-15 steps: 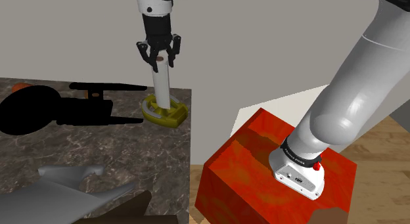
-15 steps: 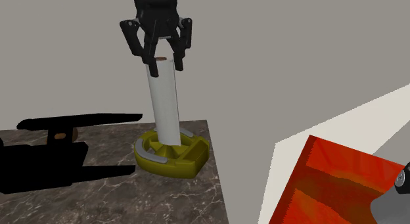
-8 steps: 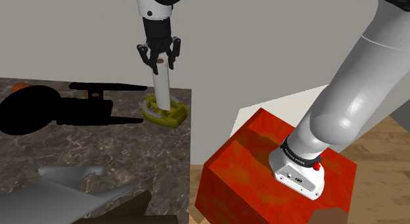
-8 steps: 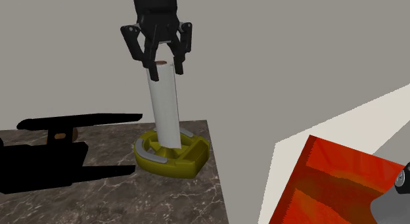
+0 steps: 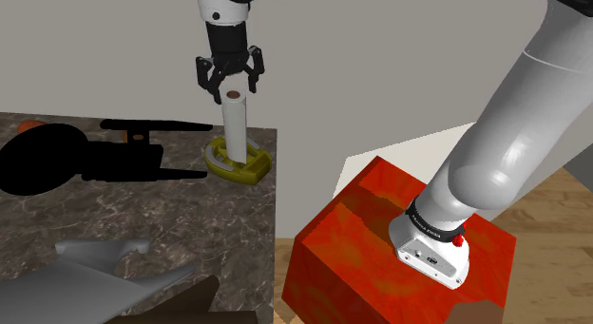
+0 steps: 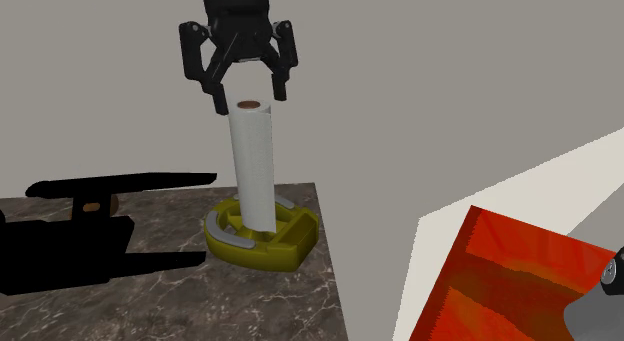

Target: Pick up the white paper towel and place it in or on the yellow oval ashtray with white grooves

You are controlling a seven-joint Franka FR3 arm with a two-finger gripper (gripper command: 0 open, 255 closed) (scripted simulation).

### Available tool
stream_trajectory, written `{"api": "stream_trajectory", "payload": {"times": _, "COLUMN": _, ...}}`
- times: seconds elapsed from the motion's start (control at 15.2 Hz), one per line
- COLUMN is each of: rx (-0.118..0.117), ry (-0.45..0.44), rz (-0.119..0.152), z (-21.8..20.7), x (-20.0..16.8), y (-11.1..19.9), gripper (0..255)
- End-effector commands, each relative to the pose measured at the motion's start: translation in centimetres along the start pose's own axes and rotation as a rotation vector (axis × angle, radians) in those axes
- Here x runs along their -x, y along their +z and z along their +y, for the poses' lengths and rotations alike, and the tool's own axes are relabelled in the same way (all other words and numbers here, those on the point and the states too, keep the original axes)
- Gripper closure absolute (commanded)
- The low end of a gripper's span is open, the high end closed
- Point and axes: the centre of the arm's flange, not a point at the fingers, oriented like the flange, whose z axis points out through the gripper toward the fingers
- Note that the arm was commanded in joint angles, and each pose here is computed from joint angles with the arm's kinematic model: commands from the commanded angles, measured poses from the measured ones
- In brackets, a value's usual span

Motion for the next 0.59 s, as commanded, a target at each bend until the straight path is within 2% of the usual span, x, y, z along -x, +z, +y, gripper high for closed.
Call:
{"api": "stream_trajectory", "payload": {"times": 0.0, "rx": 0.0, "ry": 0.0, "rz": 0.0, "z": 0.0, "x": 0.0, "y": -2.1, "gripper": 0}}
{"api": "stream_trajectory", "payload": {"times": 0.13, "rx": 0.0, "ry": 0.0, "rz": 0.0, "z": 0.0, "x": 0.0, "y": -4.5, "gripper": 0}}
{"api": "stream_trajectory", "payload": {"times": 0.53, "rx": 0.0, "ry": 0.0, "rz": 0.0, "z": 0.0, "x": 0.0, "y": -4.5, "gripper": 0}}
